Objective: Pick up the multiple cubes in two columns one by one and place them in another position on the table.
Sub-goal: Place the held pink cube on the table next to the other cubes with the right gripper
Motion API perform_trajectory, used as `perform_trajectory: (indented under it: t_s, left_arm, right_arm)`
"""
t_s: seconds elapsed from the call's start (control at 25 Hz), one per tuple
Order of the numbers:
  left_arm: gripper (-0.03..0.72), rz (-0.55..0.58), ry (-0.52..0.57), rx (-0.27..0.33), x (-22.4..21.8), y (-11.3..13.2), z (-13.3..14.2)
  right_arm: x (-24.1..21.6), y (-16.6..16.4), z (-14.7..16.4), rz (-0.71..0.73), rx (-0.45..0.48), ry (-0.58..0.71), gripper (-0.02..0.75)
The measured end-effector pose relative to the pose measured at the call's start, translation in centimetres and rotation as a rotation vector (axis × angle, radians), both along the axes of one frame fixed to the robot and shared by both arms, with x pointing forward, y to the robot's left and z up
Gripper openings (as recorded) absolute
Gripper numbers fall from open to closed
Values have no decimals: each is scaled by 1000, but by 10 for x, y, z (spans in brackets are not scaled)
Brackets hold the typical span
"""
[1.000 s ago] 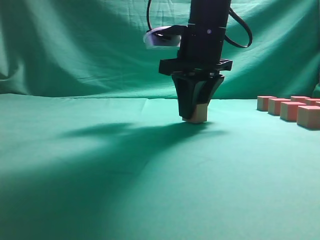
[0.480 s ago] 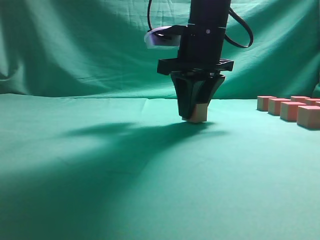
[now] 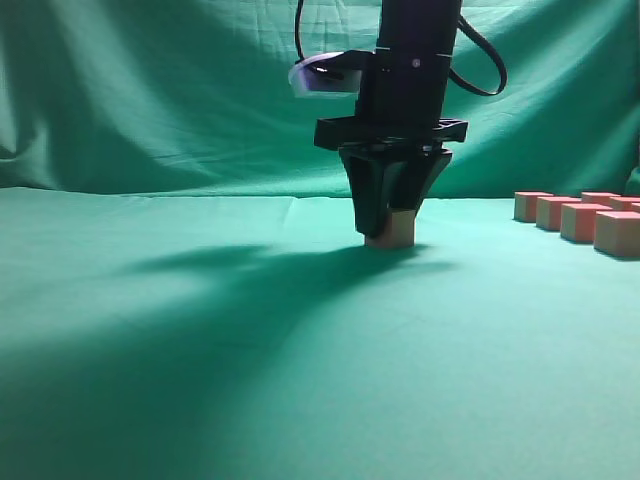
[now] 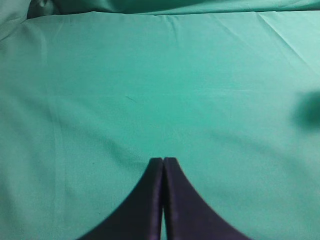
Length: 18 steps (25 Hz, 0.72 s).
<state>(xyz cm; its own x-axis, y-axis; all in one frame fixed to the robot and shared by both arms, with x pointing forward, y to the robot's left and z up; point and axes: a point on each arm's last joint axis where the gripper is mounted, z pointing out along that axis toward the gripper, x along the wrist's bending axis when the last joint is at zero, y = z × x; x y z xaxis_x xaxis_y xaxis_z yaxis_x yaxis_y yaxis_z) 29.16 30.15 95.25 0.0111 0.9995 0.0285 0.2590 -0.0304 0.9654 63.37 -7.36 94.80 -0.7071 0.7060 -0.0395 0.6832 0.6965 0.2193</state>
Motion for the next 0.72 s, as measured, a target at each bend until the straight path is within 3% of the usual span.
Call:
perform_trajectory:
  t_s: [0.04,0.08,0.36,0.52,0.6,0.72]
  left_arm:
    - [0,0,0,0,0,0,0]
    - [0,0,0,0,0,0,0]
    - [0,0,0,0,0,0,0]
    - [0,0,0,0,0,0,0]
    - [0,0,0,0,0,0,0]
    - [0,0,0,0,0,0,0]
  right_arm:
    - [0,0,0,0,0,0,314]
    - [0,0,0,0,0,0,375]
    - [0,0,0,0,-3,5,606]
    - [3,-2,11,11,-40,4,593]
    - [8,1,31,2,-34,-24,633]
    - [15,4,66,-18,-11,-63,618]
